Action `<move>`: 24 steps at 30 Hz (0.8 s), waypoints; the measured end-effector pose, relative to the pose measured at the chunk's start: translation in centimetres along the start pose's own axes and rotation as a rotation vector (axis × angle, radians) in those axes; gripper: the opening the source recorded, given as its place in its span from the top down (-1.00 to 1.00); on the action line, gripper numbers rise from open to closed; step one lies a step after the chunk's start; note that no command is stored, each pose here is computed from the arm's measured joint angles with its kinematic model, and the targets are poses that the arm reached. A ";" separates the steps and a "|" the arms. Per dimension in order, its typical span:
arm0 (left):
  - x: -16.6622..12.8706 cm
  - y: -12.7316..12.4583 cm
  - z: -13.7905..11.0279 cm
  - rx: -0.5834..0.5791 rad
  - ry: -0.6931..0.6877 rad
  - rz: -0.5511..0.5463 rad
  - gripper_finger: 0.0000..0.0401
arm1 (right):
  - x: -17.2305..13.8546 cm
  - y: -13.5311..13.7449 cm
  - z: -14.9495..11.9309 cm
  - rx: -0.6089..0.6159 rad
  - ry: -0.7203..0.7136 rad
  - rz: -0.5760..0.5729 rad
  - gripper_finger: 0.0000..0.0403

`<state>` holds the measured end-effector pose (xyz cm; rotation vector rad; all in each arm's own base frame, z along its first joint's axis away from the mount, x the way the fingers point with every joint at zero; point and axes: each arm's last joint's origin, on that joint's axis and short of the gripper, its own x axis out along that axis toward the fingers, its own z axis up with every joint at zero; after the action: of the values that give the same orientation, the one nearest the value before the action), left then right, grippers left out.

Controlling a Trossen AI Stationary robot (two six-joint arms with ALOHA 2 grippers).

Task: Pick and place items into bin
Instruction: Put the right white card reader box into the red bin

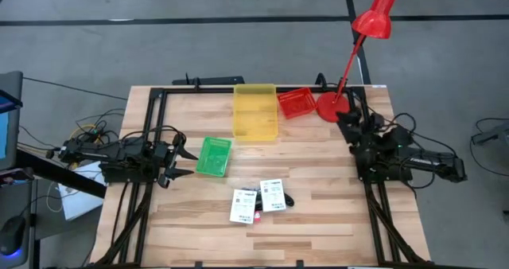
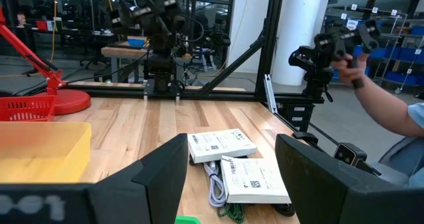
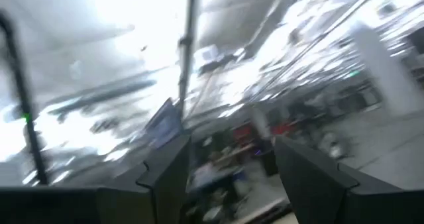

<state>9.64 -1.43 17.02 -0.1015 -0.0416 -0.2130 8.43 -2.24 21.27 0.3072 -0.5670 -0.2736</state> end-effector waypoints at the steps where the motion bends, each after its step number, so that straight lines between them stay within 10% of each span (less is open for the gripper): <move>1: 0.0 0.0 0.0 0.000 0.000 0.000 -0.11 | 0.0 -0.1 0.1 0.001 -0.015 -0.034 -0.07; 11: 0.0 0.0 0.0 0.000 0.000 0.000 -0.11 | -0.1 0.2 2.4 0.074 -0.241 -0.126 -0.07; 24: 0.0 0.0 0.0 0.000 0.000 0.000 -0.11 | -0.1 3.3 4.9 0.126 -0.227 0.514 -0.07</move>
<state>9.64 -1.43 17.02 -0.1017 -0.0415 -0.2130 6.11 -0.21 26.34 0.2431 -0.8666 0.2280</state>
